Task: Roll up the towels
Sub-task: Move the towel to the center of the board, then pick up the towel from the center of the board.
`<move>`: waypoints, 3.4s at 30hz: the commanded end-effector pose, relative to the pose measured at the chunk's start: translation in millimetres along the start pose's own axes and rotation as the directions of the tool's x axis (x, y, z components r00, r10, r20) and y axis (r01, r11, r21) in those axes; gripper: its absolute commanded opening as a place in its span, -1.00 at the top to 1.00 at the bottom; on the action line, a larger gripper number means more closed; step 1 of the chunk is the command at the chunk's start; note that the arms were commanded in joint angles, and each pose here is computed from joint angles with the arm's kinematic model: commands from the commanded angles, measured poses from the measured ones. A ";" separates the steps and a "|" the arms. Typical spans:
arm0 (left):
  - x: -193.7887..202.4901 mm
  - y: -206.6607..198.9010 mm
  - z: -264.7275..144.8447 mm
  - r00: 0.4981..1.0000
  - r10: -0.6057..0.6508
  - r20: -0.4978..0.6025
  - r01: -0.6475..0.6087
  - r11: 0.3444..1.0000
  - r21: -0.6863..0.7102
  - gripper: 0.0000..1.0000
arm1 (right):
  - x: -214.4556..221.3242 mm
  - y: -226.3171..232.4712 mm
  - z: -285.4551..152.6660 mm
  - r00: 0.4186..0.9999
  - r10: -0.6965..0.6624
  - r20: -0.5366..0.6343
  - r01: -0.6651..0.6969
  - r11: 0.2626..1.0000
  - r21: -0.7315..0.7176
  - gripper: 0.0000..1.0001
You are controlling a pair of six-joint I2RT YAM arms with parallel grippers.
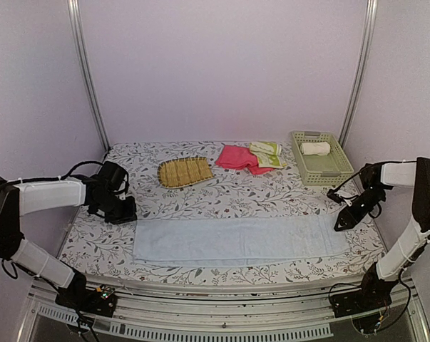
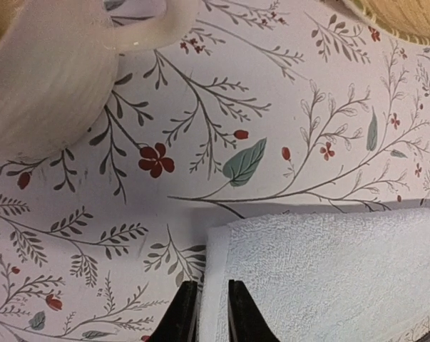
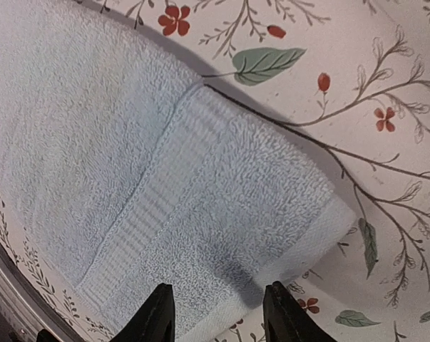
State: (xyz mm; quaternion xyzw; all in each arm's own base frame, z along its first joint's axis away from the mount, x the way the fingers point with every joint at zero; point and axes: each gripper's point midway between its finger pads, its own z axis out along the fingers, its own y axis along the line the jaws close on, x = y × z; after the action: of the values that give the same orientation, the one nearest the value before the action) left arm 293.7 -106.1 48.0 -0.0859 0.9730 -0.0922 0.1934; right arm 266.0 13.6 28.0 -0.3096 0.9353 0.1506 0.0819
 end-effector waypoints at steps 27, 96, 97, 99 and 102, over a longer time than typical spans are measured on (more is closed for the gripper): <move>97.7 -86.2 7.9 0.956 0.242 -0.165 -0.203 0.953 0.225 0.79 | -41.2 -70.9 22.1 0.995 0.094 0.019 -0.096 0.979 0.182 0.52; 95.8 -214.9 25.3 0.783 0.620 0.054 -0.590 0.713 0.379 0.63 | -0.1 -105.0 23.1 0.952 0.294 -0.085 -0.242 0.894 0.377 0.19; 95.6 -214.2 25.5 0.784 0.619 0.055 -0.590 0.714 0.376 0.63 | 3.7 -108.0 24.2 0.948 0.304 -0.098 -0.245 0.888 0.390 0.22; 95.9 -212.5 24.7 0.784 0.619 0.056 -0.592 0.716 0.371 0.63 | 10.7 -114.9 24.9 0.937 0.330 -0.112 -0.259 0.875 0.408 0.30; 96.0 -208.5 24.8 0.784 0.618 0.054 -0.593 0.720 0.360 0.63 | 16.3 -126.6 21.7 0.924 0.372 -0.094 -0.305 0.861 0.408 0.43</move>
State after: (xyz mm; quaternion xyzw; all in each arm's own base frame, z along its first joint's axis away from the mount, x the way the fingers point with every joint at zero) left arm 245.8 -330.3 33.3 0.2677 0.9223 -0.2104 0.1831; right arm 345.9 -43.1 9.8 -0.1712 0.9808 0.0076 0.0928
